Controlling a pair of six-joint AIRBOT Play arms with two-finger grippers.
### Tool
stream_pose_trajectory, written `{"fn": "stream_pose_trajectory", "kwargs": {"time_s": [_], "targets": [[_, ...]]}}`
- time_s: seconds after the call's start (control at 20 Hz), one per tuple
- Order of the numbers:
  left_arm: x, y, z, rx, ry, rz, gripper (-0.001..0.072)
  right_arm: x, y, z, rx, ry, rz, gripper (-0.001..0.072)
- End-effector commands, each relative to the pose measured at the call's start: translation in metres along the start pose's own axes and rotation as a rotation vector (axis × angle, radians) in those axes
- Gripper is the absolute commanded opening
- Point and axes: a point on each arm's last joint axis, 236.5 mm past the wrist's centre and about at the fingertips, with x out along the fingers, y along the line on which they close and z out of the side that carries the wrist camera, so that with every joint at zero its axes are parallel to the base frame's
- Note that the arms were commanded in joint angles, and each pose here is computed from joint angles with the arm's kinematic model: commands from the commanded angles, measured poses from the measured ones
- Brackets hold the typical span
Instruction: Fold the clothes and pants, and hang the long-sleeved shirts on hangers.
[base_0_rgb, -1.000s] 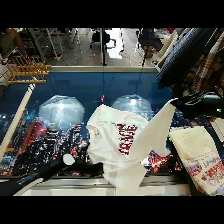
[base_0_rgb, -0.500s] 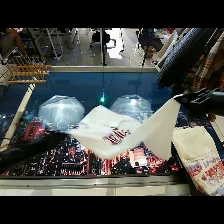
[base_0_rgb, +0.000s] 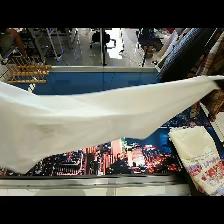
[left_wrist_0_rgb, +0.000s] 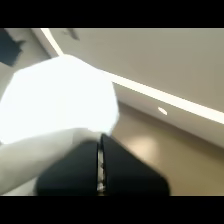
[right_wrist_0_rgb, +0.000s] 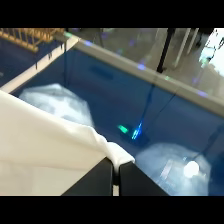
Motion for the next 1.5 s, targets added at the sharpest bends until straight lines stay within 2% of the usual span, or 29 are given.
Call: {"fn": "stream_pose_trajectory", "kwargs": {"time_s": [0.0,0.1,0.2,0.3,0.45,0.55,0.75,0.95,1.05,1.15,1.35,1.45], "targets": [[-0.008,-0.075,0.026,-0.064,-0.063,-0.303,0.0003,-0.041,0.015,0.035,-0.067,-0.134,-0.045,0.0017],[-0.01,-0.083,0.03,-0.032,-0.085,-0.333,0.0003,-0.059,0.02,0.056,-0.096,-0.212,-0.065,0.0017],[-0.007,-0.071,0.037,0.01,-0.112,-0.295,0.0003,-0.073,0.02,0.077,-0.113,-0.297,-0.095,0.0017],[0.001,-0.028,0.041,0.075,-0.098,-0.153,0.0003,-0.077,0.009,0.093,-0.108,-0.363,-0.138,0.0017],[0.004,0.091,0.021,0.144,0.076,0.196,0.0003,-0.037,-0.026,0.081,-0.003,-0.284,-0.159,0.0016],[-0.003,0.162,-0.015,0.1,0.231,0.339,0.0003,0.028,-0.052,0.036,0.12,-0.101,-0.109,0.0016],[-0.024,0.313,-0.115,-0.057,0.485,0.58,0.0003,0.192,-0.093,-0.126,0.426,0.305,0.022,0.0017],[-0.073,0.473,-0.208,-0.22,0.607,0.837,0.0003,0.315,-0.127,-0.271,0.607,0.459,-0.039,0.0016],[-0.084,0.526,-0.228,-0.306,0.605,0.879,0.0003,0.363,-0.139,-0.308,0.658,0.433,-0.081,0.0016],[-0.073,0.549,-0.231,-0.343,0.618,0.844,0.0002,0.394,-0.141,-0.327,0.674,0.418,-0.098,0.0016],[-0.049,0.545,-0.21,-0.4,0.614,0.783,0.0002,0.408,-0.125,-0.33,0.655,0.446,-0.057,0.0016],[-0.075,0.537,-0.212,-0.474,0.707,0.818,0.0002,0.397,-0.113,-0.34,0.637,0.538,-0.009,0.0016]]}}
